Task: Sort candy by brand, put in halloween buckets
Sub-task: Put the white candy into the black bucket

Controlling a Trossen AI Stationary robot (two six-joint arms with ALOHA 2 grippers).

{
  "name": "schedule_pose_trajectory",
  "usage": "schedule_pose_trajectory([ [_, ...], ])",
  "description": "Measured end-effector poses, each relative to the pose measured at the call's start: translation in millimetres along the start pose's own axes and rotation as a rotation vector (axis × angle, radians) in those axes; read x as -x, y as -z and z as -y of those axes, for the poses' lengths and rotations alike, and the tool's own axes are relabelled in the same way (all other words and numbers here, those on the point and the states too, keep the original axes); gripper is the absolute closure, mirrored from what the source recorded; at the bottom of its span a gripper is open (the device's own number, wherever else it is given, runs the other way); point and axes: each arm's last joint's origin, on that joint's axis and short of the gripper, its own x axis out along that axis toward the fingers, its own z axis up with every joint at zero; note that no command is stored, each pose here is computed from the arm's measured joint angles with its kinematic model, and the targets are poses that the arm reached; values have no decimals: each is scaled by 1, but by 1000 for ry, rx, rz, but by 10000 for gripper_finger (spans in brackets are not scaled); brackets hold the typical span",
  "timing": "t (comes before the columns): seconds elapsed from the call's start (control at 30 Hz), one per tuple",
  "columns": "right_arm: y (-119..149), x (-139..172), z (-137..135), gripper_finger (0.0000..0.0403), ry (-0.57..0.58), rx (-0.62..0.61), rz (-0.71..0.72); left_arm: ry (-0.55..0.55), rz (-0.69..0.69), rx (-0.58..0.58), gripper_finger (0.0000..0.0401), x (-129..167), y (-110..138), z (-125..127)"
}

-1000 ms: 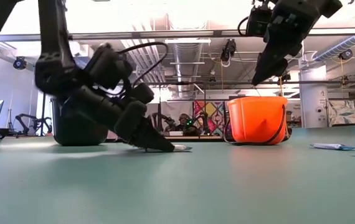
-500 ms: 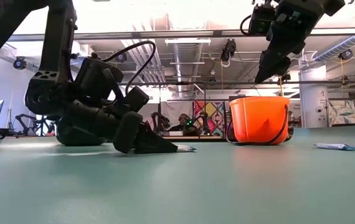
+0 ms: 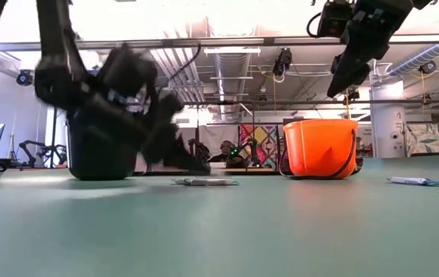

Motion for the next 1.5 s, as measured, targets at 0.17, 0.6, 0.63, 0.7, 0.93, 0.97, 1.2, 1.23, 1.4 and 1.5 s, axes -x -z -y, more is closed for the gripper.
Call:
schedule_pose_trajectory([
  [0.17,0,9,1,184,45,-5,30,-1,-16,-3,308,29,-57,0],
  [0.6,-6,8,1,184,80,-8,90,-621,-354,167,309,132,-148,-96],
  [0.63,-6,8,1,184,80,-8,92,-676,-381,201,309,137,-146,-107],
  [0.7,-7,8,1,184,76,-22,106,-777,-403,262,309,147,-142,-128],
  [0.93,-7,7,1,184,75,-48,102,-965,-477,475,309,160,-118,-194],
  [0.97,-7,7,1,184,75,-48,101,-966,-501,490,309,158,-113,-200],
  [1.2,-7,7,1,184,75,-58,99,-885,-632,608,305,142,-83,-229],
  [1.23,-6,7,1,184,72,-64,93,-886,-647,616,300,140,-80,-231],
  [1.4,-1,7,-1,184,51,-98,42,-887,-694,659,259,132,-68,-239],
  [1.5,1,7,-3,184,47,-106,18,-884,-707,660,227,133,-71,-239],
])
